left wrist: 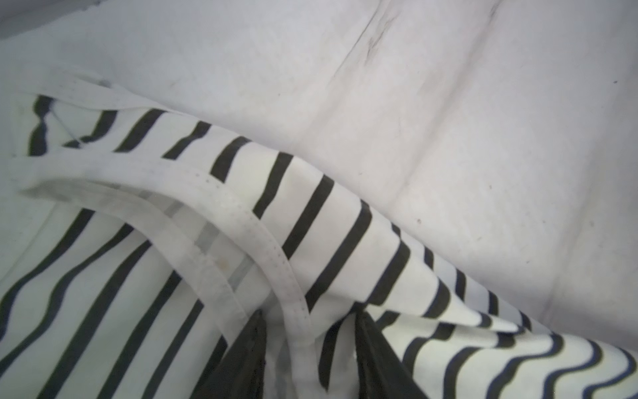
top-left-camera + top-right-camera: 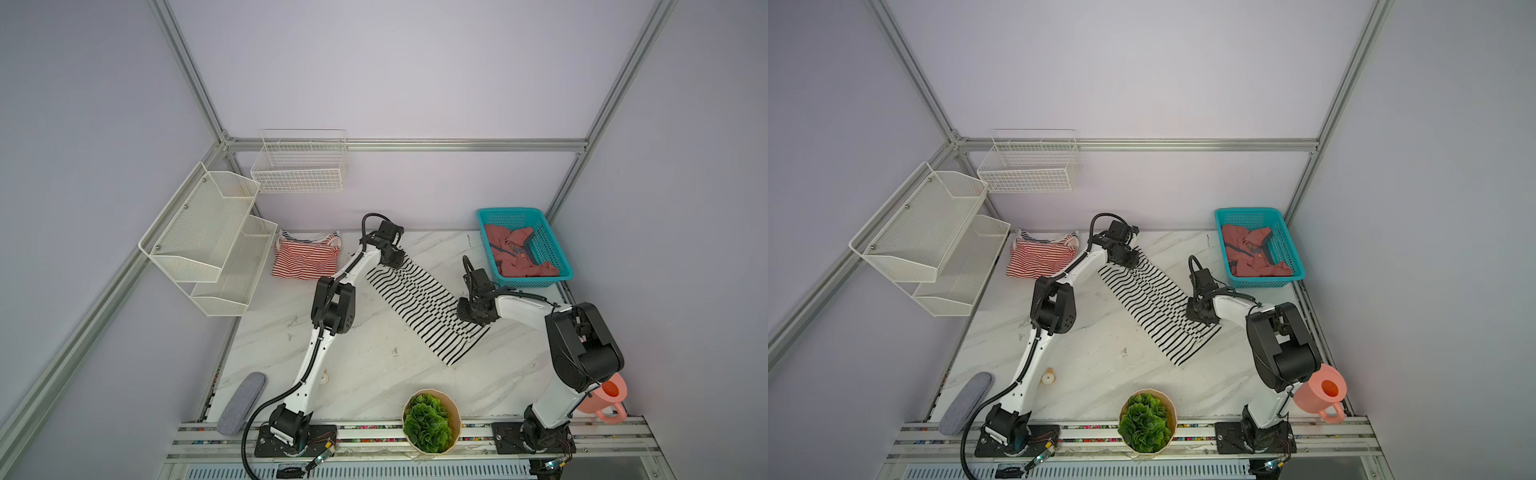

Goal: Fold and stack tank tops
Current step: Rotate the tank top at the center of the table.

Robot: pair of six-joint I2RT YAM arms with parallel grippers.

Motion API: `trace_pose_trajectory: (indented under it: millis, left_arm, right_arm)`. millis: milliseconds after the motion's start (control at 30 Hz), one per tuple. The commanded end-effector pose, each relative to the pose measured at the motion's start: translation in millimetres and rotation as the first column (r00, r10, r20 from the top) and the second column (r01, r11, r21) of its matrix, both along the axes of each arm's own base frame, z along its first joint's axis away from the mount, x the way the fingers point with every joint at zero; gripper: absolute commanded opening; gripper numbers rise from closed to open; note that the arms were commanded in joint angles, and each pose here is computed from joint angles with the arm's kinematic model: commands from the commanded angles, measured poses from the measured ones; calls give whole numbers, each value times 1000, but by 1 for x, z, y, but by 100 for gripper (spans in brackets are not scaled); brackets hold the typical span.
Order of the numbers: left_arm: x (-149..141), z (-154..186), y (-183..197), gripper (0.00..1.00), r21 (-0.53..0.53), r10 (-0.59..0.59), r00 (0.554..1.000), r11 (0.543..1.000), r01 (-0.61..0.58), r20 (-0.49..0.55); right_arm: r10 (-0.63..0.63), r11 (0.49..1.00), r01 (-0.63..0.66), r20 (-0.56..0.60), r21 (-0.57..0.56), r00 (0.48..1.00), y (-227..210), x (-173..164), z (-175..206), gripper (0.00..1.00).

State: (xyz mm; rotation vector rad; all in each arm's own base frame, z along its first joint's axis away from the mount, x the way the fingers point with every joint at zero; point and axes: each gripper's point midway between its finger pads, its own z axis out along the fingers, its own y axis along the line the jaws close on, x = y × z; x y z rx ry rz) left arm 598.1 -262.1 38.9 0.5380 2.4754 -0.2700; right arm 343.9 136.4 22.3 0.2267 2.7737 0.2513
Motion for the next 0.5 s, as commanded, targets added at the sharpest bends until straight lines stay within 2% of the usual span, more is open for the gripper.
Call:
trace_pose_trajectory:
  millis: [0,67,200,333,467]
  left_arm:
    - [11,-9,-5,52,-24,-57,998,998,57,26]
    - [15,3,-4,58,-45,-22,999,999,24,41]
    - [12,55,-14,74,-173,0,997,985,14,79]
    - [7,109,-17,76,-256,21,991,967,13,128]
    - [-12,159,-16,78,-326,37,990,945,11,139]
  right_arm:
    - [-9,1000,6,-235,-13,972,-4,-62,-39,30]
    - [-10,1000,9,-239,-2,971,-2,-64,-40,31]
    - [-15,1000,15,-208,-2,978,-1,-56,-30,35]
    - [3,1000,-2,-158,3,987,4,-40,-11,40]
    - [41,999,-44,-114,-24,993,6,-23,5,44]
